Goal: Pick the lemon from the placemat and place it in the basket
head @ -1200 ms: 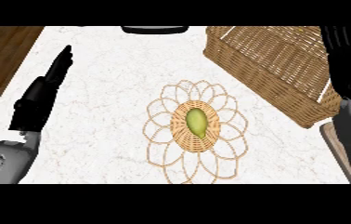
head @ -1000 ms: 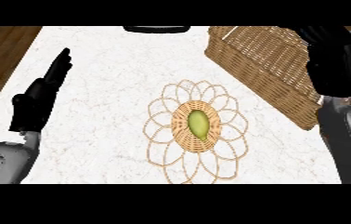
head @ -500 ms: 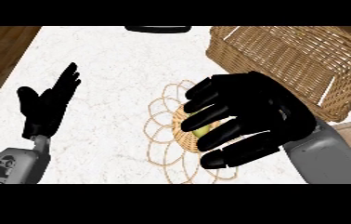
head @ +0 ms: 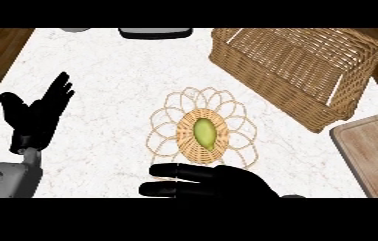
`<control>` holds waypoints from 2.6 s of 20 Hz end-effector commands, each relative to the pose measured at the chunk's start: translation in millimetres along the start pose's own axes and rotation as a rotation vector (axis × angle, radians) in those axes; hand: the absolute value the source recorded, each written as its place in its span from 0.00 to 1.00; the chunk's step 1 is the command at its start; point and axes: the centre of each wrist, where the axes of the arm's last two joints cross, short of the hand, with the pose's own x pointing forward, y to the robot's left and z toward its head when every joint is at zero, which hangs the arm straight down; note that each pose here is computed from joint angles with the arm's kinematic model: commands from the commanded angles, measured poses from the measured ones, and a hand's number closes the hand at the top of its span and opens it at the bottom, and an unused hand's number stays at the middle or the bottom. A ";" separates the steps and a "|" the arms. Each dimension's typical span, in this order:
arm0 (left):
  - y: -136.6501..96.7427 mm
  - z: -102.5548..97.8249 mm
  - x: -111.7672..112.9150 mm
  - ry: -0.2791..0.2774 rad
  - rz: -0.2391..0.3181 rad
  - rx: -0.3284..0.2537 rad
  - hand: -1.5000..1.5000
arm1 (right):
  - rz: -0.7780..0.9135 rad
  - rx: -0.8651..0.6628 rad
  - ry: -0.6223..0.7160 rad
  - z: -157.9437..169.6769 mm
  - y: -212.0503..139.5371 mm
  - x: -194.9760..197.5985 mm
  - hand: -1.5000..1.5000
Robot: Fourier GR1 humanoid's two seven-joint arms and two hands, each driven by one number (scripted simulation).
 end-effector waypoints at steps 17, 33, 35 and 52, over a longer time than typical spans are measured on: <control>8.0 -9.2 -5.6 -0.005 0.035 -0.007 0.50 | 0.481 0.355 0.581 9.5 -103.3 105.8 0.00; 4.9 -9.2 15.3 -0.034 0.003 -0.024 0.50 | 0.288 0.208 0.476 93.3 -110.7 25.6 0.00; -7.2 -12.0 -7.8 -0.012 0.024 -0.040 0.50 | 0.279 0.190 0.458 92.1 -84.1 24.7 0.00; -1.4 3.0 16.2 -0.005 0.032 -0.046 0.50 | 0.233 0.154 0.490 63.3 -9.7 -61.3 0.00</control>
